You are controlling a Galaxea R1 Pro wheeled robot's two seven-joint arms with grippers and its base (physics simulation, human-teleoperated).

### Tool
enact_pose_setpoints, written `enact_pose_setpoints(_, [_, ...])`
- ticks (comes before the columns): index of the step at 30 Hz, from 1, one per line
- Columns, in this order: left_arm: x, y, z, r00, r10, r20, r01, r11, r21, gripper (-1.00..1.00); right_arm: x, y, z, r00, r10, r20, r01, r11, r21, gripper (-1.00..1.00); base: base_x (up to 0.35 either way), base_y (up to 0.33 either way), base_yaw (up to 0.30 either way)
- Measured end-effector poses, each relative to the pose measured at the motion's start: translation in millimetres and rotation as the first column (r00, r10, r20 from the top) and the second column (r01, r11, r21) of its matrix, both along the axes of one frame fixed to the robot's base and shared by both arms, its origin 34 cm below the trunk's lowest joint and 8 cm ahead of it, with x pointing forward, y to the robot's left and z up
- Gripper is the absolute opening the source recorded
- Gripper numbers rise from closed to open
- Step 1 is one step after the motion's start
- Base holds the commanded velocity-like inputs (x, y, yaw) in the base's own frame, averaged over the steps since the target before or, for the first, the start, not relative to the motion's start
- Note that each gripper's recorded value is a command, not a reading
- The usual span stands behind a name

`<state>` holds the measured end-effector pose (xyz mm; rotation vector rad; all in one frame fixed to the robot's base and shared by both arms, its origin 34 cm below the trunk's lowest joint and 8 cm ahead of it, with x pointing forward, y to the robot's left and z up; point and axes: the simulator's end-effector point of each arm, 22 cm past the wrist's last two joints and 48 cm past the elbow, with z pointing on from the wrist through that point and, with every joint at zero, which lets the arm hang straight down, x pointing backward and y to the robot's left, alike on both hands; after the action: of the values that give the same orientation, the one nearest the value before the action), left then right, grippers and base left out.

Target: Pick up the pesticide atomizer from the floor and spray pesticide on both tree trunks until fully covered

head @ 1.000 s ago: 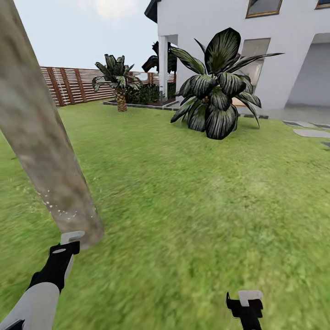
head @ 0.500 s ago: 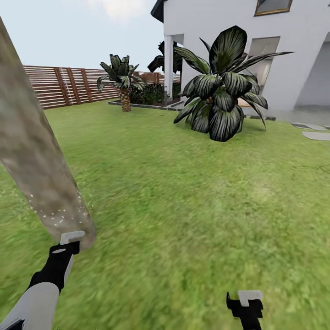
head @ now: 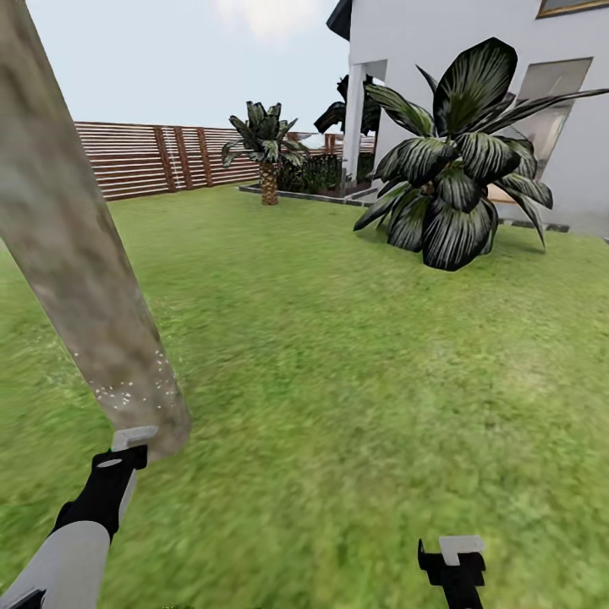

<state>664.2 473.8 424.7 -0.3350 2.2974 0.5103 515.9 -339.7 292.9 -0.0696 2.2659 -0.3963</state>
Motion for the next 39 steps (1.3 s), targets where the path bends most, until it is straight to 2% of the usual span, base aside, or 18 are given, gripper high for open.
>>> enact_pose_setpoints(9, [6,-3,4,1.0,-0.01,-0.002,0.01,1.0,0.002,-1.0,0,-2,1,1.0,-0.002,0.002,0.002,1.0,-0.001,1.0,0.001,-0.185,0.083])
enact_pose_setpoints(11, [20,-13,16,0.998,-0.059,0.009,0.058,0.998,0.037,-1.0,0,-2,1,1.0,-0.004,0.002,0.004,1.0,-0.002,1.0,0.0,-0.004,0.265])
enact_pose_setpoints(12, [29,-23,23,0.997,-0.072,0.018,0.072,0.997,0.038,-1.0,0,-2,1,1.0,-0.004,0.002,0.004,1.0,-0.002,1.0,0.0,-0.001,0.273])
enact_pose_setpoints(15, [56,-50,43,0.996,-0.083,0.026,0.083,0.997,0.0,-1.0,1,-2,1,1.0,-0.004,0.003,0.004,1.0,-0.002,1.0,0.0,0.0,0.17])
enact_pose_setpoints(17, [69,-56,55,0.995,-0.087,0.043,0.087,0.996,-0.009,-1.0,1,-2,1,1.0,-0.004,0.003,0.004,1.0,-0.002,1.0,0.0,0.0,0.022])
enact_pose_setpoints(21, [87,-51,78,0.994,-0.085,0.075,0.085,0.996,0.0,-1.0,1,-2,1,1.0,-0.004,0.003,0.004,1.0,-0.002,1.0,0.0,0.0,0.003])
enact_pose_setpoints(25, [87,-39,84,0.997,-0.066,0.039,0.066,0.998,-0.009,-1.0,1,-3,1,1.0,-0.005,0.003,0.005,1.0,-0.004,1.0,0.0,0.0,0.0])
enact_pose_setpoints(29, [102,-57,97,0.994,-0.087,0.064,0.089,0.996,-0.02,-1.0,1,-3,1,1.0,-0.005,0.004,0.005,1.0,-0.004,1.0,0.0,0.0,0.0])
enact_pose_setpoints(31, [109,-51,109,0.993,-0.092,0.075,0.093,0.996,-0.006,-1.0,1,-3,1,1.0,-0.005,0.003,0.005,1.0,-0.004,1.0,0.0,0.0,0.0])
enact_pose_setpoints(33, [108,-41,110,0.992,-0.103,0.077,0.105,0.994,-0.011,-1.0,1,-3,1,1.0,-0.005,0.003,0.005,1.0,-0.004,1.0,0.0,0.0,0.0])
enact_pose_setpoints(34, [106,-29,112,0.991,-0.107,0.075,0.108,0.994,-0.008,-1.0,1,-3,1,1.0,-0.005,0.003,0.005,1.0,-0.004,1.0,0.0,0.0,0.0])
enact_pose_setpoints(35, [100,-4,113,0.992,-0.103,0.069,0.103,0.995,0.003,-1.0,1,-3,1,1.0,-0.005,0.002,0.005,1.0,-0.004,1.0,0.0,0.0,0.0])
enact_pose_setpoints(36, [97,6,114,0.993,-0.098,0.067,0.098,0.995,0.012,-1.0,0,-3,1,1.0,-0.005,0.002,0.005,1.0,-0.004,1.0,0.0,0.0,0.0])
enact_pose_setpoints(39, [97,5,113,0.993,-0.102,0.067,0.101,0.995,0.011,-1.0,0,-3,1,1.0,-0.005,0.002,0.005,1.0,-0.003,1.0,0.076,0.051,0.0])
